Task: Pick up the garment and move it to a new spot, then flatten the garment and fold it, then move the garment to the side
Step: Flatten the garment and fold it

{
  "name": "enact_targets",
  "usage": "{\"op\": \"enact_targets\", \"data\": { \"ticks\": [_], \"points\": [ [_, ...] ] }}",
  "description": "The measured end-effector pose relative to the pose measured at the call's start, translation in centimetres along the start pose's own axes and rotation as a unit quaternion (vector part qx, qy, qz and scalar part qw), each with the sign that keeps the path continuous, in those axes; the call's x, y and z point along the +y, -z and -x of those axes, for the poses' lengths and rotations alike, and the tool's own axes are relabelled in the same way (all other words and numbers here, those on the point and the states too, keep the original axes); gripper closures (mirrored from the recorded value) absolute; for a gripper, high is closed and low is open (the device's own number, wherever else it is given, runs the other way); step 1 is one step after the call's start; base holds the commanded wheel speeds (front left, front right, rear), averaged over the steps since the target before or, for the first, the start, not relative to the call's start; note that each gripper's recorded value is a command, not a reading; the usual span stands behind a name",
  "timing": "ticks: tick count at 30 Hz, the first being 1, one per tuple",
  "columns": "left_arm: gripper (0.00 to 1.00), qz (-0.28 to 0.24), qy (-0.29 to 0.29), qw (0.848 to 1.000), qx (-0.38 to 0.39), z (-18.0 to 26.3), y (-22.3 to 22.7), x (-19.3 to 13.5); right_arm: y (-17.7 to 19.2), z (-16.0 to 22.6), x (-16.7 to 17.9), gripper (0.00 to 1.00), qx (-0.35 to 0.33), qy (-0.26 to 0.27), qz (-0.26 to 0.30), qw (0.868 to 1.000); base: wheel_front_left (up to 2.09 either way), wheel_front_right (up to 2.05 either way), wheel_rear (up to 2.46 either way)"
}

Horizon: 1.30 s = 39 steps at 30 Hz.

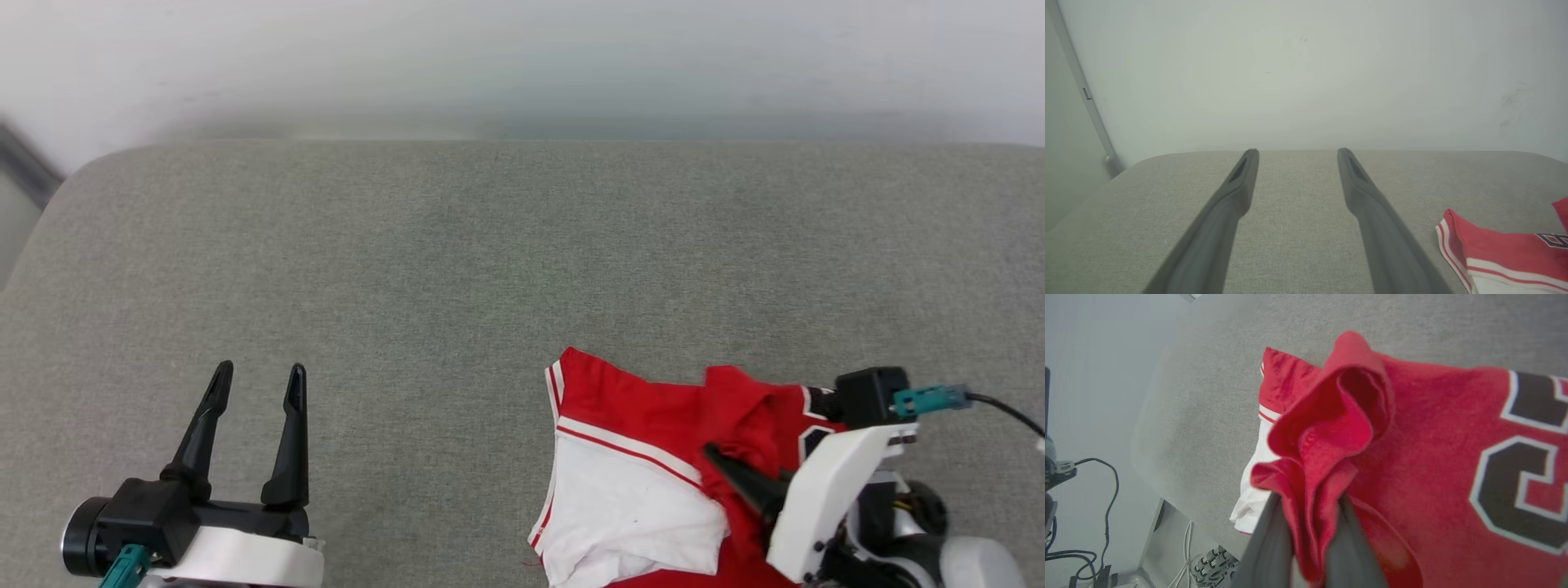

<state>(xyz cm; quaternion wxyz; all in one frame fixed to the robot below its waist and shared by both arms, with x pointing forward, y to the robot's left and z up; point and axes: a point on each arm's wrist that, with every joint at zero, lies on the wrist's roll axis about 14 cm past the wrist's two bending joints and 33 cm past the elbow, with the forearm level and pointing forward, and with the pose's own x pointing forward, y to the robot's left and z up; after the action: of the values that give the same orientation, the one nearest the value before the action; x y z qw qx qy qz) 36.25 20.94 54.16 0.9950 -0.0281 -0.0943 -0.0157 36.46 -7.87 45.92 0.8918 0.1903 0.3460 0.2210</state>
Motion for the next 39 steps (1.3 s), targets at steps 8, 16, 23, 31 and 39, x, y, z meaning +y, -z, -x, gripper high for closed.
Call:
{"op": "enact_targets", "data": {
  "ticks": [8, 16, 23, 31, 39],
  "points": [
    [0.00, -0.002, -0.014, 1.000, 0.002, 0.5, -0.1, 0.9, 2.2, -3.0, 4.1, 1.00, 0.021, -0.079, -0.024, 0.996, 0.00, 0.00, 0.00],
    [0.00, -0.003, -0.024, 1.000, 0.003, 0.9, 0.0, 1.4, 2.9, -4.5, 5.8, 0.00, 0.017, -0.103, -0.019, 0.994, 0.00, 0.00, 0.00],
    [0.00, 0.001, -0.019, 1.000, 0.004, 0.7, 0.1, 1.1, 2.6, -4.1, 9.0, 0.00, 0.015, -0.152, -0.009, 0.988, 0.00, 0.00, 0.00],
    [0.00, 0.005, -0.003, 1.000, 0.004, 0.0, 0.3, 0.1, -4.1, -2.8, 8.0, 0.00, -0.084, -0.105, 0.085, 0.987, 0.00, 0.00, 0.00],
    [0.00, 0.013, 0.019, 1.000, 0.006, -1.4, 0.8, -1.4, -10.6, -0.3, 1.6, 0.00, -0.209, 0.030, 0.242, 0.947, 0.00, 0.00, 0.00]
  ]
}}
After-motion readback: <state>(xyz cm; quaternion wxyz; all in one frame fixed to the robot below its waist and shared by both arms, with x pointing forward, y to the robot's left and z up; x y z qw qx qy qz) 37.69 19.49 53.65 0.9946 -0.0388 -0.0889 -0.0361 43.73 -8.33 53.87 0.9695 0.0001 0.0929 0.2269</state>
